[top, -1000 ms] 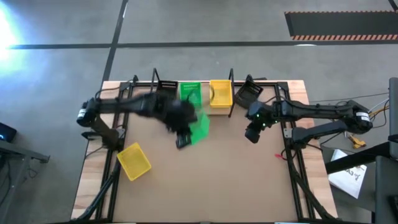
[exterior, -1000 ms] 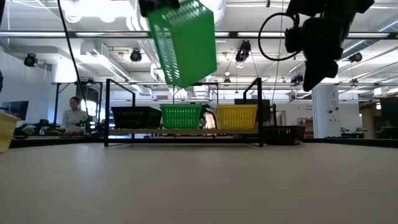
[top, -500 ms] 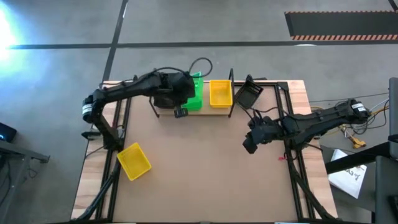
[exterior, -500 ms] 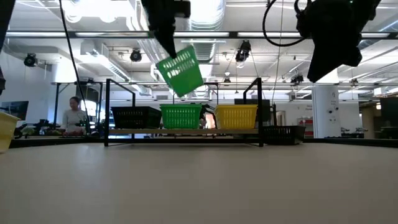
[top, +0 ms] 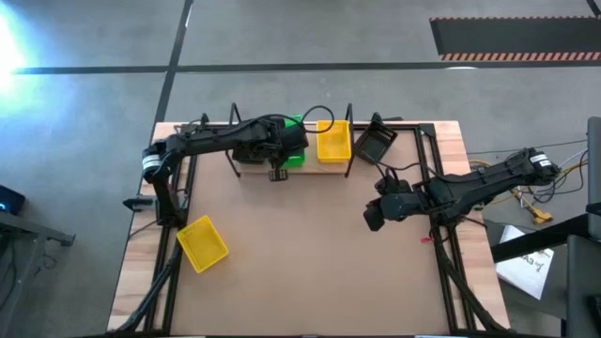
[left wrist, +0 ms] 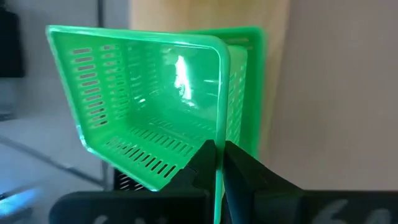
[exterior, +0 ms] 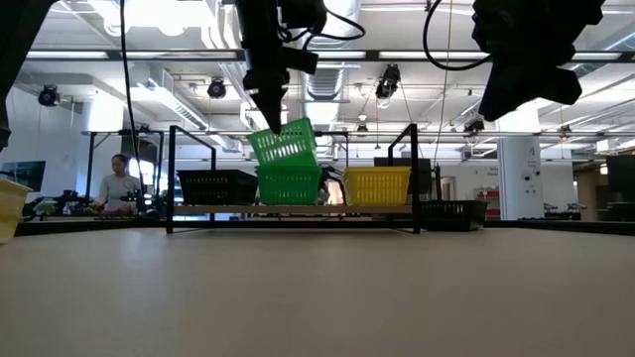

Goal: Stack baskets on shelf by color
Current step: Stack the green basket on the green basket on the shelf

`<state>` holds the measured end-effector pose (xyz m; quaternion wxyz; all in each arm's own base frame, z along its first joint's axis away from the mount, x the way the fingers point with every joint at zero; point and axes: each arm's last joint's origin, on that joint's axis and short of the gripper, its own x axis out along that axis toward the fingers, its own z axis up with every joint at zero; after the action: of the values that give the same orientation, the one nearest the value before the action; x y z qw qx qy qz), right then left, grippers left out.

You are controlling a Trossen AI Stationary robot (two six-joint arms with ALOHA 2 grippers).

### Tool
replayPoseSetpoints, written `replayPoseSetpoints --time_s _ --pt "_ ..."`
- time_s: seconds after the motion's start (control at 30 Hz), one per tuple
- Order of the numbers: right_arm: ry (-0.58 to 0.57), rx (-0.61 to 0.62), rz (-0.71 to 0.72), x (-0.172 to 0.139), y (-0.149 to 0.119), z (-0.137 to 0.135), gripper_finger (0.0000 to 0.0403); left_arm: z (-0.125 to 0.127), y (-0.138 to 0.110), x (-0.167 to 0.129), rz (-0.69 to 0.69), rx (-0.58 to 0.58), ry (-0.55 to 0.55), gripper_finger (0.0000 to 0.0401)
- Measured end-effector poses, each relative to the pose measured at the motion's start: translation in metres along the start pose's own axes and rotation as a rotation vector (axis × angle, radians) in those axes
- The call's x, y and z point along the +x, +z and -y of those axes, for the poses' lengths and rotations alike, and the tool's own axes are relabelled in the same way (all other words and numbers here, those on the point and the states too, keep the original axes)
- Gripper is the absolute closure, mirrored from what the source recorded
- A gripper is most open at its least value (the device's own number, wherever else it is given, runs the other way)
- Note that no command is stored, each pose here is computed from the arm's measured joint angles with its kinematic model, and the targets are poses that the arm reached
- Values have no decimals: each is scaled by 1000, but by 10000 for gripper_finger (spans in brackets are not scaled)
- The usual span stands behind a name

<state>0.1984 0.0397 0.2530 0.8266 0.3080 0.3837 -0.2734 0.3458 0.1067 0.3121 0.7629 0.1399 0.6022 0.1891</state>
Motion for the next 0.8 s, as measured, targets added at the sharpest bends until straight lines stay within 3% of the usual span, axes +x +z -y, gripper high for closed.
replayPoseSetpoints --time_s 0.13,0.47,0.8 --pt "0 -3 18 0 1 -1 339 3 1 1 31 -55 -100 401" --pt "-2 -46 19 0 1 -1 339 8 2 13 46 -137 -95 395" --pt "-2 -75 19 0 1 -1 339 7 5 8 76 -186 -168 268"
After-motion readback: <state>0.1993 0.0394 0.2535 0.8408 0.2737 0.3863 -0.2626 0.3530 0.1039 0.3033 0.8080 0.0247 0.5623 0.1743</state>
